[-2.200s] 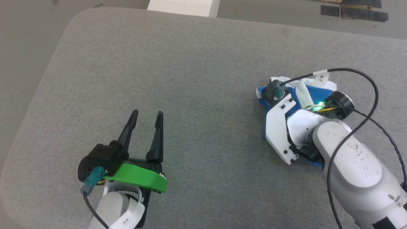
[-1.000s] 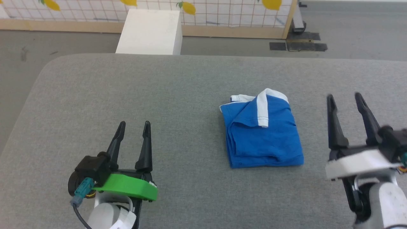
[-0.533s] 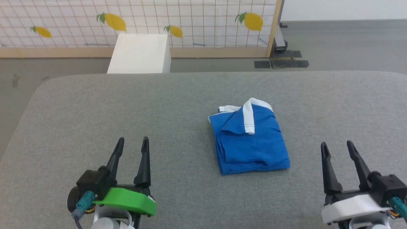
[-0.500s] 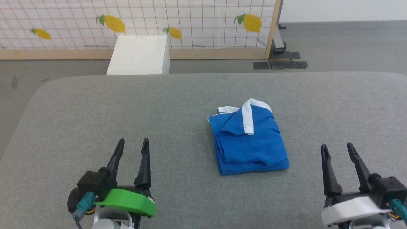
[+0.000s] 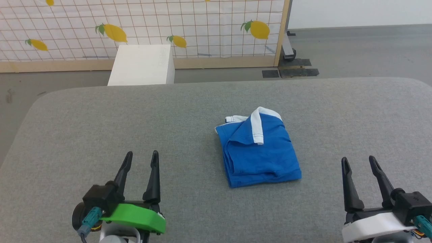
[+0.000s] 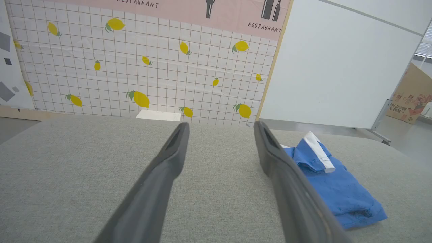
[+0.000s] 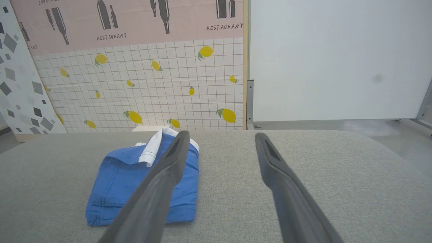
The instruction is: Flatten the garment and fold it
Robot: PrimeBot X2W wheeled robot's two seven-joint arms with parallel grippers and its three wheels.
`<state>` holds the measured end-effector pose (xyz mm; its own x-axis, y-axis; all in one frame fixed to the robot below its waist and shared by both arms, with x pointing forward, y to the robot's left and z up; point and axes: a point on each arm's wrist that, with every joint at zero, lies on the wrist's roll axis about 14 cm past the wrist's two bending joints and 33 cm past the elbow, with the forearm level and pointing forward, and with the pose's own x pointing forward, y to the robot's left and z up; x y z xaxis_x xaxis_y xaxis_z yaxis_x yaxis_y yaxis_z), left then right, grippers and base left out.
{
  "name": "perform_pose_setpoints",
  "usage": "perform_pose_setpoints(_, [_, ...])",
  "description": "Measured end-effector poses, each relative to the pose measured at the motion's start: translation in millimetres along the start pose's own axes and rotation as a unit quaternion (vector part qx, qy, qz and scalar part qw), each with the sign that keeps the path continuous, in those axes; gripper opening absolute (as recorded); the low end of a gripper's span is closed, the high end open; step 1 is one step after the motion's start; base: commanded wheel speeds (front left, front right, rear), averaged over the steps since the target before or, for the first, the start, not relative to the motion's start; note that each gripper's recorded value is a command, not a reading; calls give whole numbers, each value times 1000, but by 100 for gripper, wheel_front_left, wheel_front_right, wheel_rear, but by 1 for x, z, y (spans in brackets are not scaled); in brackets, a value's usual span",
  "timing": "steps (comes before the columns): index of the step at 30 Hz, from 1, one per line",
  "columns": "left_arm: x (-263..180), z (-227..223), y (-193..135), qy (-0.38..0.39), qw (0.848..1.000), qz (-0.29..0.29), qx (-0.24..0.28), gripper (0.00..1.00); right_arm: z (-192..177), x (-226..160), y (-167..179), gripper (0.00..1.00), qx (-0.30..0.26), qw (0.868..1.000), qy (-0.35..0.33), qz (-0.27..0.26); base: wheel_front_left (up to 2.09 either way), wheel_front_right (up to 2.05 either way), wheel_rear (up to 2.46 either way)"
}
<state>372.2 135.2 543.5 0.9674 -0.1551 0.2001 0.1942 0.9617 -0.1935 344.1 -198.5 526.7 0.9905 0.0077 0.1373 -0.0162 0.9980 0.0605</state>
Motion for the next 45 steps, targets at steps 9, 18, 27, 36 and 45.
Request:
perform_pose_setpoints(9, [-1, -2, 2, 3, 1000, 3, 0, 100, -8, 2, 2, 100, 49, 999, 18, -4, 0, 0, 0])
perform_pose_setpoints(18, [3, -13, 9, 18, 1000, 12, -1, 100, -48, 58, -9, 100, 401, 896, 191, -24, 0, 0, 0])
perform_pose_setpoints(27, [18, -16, 16, 18, 1000, 17, 2, 100, -97, 83, 11, 100, 445, 802, 398, 21, 0, 0, 0])
perform_pose_setpoints(36, [29, -20, 30, 19, 999, 31, 9, 100, -132, 93, 41, 100, 377, 756, 533, 52, 0, 0, 0])
perform_pose_setpoints(45, [23, -23, 50, 27, 998, 59, 20, 100, -154, 85, 76, 100, 335, 704, 619, 93, 0, 0, 0])
